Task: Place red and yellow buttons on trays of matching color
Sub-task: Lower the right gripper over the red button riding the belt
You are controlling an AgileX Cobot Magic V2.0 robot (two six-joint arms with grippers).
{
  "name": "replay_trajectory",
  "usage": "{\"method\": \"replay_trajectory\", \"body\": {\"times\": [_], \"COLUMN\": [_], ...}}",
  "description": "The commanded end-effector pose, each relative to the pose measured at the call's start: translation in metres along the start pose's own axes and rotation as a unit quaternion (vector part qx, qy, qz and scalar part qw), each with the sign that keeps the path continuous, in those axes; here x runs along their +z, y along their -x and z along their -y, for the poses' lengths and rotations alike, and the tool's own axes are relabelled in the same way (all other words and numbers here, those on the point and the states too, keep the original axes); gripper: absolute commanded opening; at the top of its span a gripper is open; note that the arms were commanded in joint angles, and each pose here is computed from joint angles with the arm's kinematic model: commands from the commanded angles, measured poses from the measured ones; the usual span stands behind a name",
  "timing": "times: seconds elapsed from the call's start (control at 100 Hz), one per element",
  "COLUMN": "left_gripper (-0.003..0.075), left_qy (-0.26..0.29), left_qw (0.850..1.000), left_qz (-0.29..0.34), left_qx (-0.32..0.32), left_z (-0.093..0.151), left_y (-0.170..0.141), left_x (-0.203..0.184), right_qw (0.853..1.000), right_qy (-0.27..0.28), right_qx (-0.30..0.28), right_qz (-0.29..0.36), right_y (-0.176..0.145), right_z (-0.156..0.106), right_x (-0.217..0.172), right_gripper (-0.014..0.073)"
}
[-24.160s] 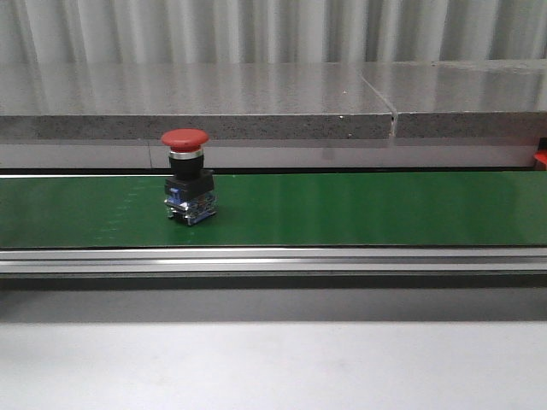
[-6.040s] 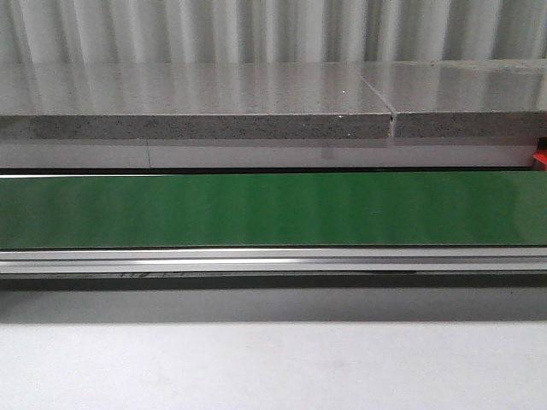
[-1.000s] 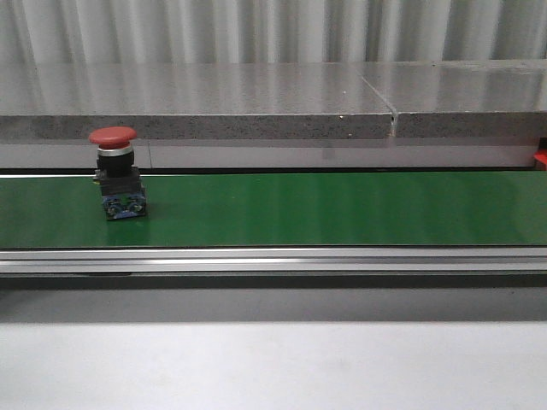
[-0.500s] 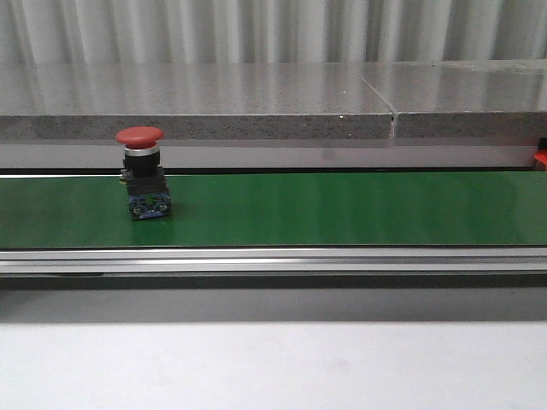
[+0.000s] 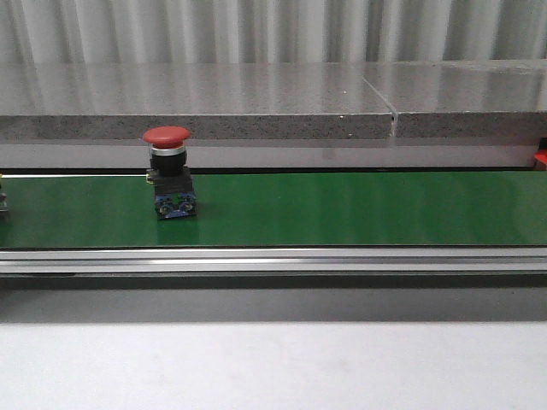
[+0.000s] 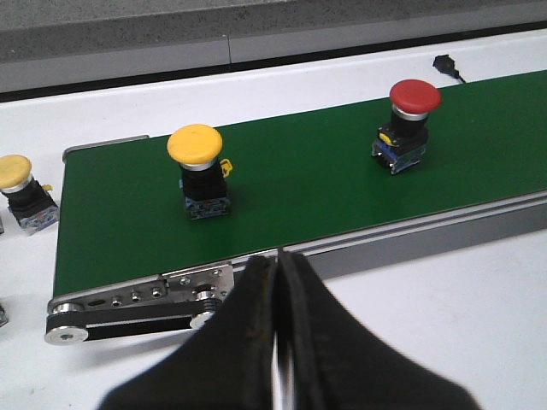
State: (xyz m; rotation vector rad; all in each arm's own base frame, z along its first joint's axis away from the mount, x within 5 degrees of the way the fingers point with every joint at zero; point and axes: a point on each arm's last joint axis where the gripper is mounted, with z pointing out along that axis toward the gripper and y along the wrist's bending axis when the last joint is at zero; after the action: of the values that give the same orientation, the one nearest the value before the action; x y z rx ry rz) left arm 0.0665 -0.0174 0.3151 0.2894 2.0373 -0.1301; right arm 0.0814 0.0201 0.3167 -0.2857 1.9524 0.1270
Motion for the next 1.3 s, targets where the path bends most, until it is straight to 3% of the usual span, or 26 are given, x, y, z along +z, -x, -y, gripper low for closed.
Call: {"method": "replay_trajectory", "body": {"times": [0.0,0.14,0.21,0.47,0.57,0.91,1.29], "left_gripper": [-0.0021,-0.0021,-0.0021,-0.0021,-0.0021,-0.0021,-0.0021], "left_qy": [-0.005,-0.006,-0.006,-0.006,-0.006,-0.006,-0.006], "left_qw": [0.999,0.999,0.999,0.999,0.999,0.999,0.999], "left_qz": [0.041,0.038,0.038,0.038,0.038,0.038,0.039], "left_qx": [-0.008,-0.008,-0.008,-0.008,-0.008,-0.008,-0.008], "left_z": [0.001,0.001,0.001,0.001,0.001,0.001,0.001], "left_y": [0.013,0.012,0.012,0.012,0.012,0.012,0.012], "left_x": [-0.004,-0.004,-0.004,-0.004,-0.004,-0.004,-0.004], "right_qw": [1.0,0.999,0.998,0.983,0.974,0.939,0.918], "right_qy": [0.012,0.04,0.055,0.127,0.161,0.219,0.247], "right_qx": [-0.004,-0.013,-0.017,-0.038,-0.043,-0.067,-0.095], "right_qz": [0.021,-0.01,-0.03,-0.126,-0.154,-0.257,-0.297], "right_y": [0.024,0.044,0.055,0.094,0.106,0.126,0.127], "right_z": [0.0,-0.004,-0.006,-0.031,-0.048,-0.09,-0.124], "right_x": [0.005,0.025,0.037,0.092,0.114,0.188,0.251], "right_gripper": [-0.0057,-0.0042,0.0014,0.0473,0.0572,0.0587,0.058]}}
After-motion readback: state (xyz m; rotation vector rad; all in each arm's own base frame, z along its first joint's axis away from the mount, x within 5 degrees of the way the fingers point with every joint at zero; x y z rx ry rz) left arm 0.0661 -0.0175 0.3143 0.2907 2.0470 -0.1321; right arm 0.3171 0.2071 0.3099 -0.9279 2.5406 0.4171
